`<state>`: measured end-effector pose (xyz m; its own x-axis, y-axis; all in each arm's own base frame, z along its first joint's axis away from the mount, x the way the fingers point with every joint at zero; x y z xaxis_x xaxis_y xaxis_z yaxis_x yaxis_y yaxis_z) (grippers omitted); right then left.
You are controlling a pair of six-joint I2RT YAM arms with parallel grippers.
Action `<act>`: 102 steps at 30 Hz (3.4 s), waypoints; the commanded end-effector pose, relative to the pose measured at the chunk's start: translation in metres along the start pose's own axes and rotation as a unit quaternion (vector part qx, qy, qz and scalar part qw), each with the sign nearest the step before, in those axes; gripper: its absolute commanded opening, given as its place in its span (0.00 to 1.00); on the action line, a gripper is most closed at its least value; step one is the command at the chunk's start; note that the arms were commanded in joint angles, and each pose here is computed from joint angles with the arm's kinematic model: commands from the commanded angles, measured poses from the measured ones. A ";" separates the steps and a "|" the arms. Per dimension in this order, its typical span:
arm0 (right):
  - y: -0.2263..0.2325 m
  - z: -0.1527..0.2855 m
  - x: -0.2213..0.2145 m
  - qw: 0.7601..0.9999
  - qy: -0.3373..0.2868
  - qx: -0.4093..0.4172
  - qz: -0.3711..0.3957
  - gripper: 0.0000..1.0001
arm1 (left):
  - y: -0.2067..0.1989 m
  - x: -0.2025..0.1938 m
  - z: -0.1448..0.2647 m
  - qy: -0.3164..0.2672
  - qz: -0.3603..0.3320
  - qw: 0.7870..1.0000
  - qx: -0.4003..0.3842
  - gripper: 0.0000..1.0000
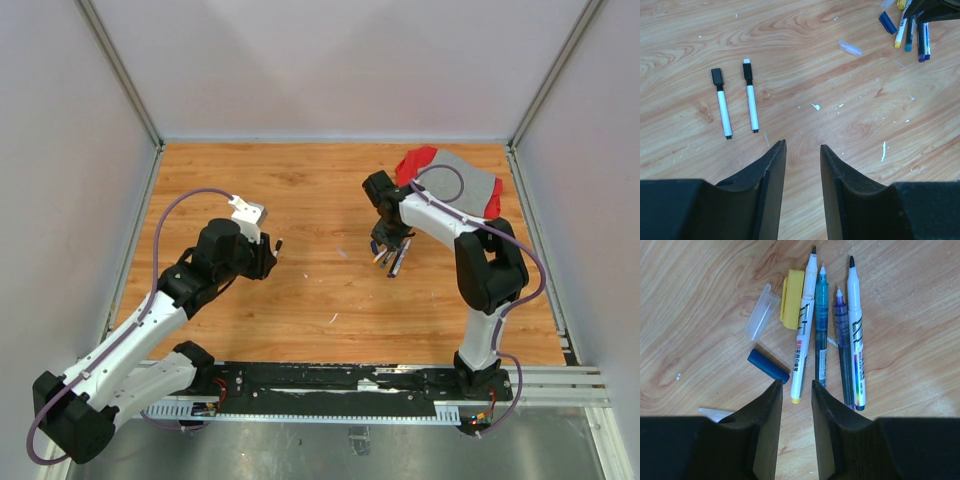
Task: Insert the pens into the pen caps
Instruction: Pick up the pen from the center of the board.
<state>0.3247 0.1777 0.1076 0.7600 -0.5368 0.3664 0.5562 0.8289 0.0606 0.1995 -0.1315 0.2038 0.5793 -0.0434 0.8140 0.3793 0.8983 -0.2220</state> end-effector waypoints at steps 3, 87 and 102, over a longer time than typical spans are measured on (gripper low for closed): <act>0.002 -0.002 -0.006 1.000 0.010 -0.011 0.012 0.29 | -0.003 0.003 -0.002 -0.006 -0.007 1.000 -0.011 0.38; -0.049 0.118 -0.116 0.773 -0.054 0.597 0.207 0.01 | -0.080 0.011 0.002 -0.156 0.187 0.931 -0.273 0.54; -0.023 0.163 -0.143 0.694 -0.070 0.677 0.234 0.01 | -0.114 -0.004 -0.010 -0.137 0.204 0.922 -0.298 0.61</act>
<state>0.1511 0.2487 0.1788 0.6963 -0.1870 0.6929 -0.5735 0.4355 0.6939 0.1578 -0.2341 0.2143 0.6162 0.3931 0.6824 0.5310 0.4324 -0.7287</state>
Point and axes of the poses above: each gripper's point midway between its finger pads, its own z axis back along the fingers, its own y axis along the line the jaws close on, x = y × z, the point moved 6 cm from there along z, back along the fingers, and after that the axes turned 3 degrees about z, right-handed, at the moved point
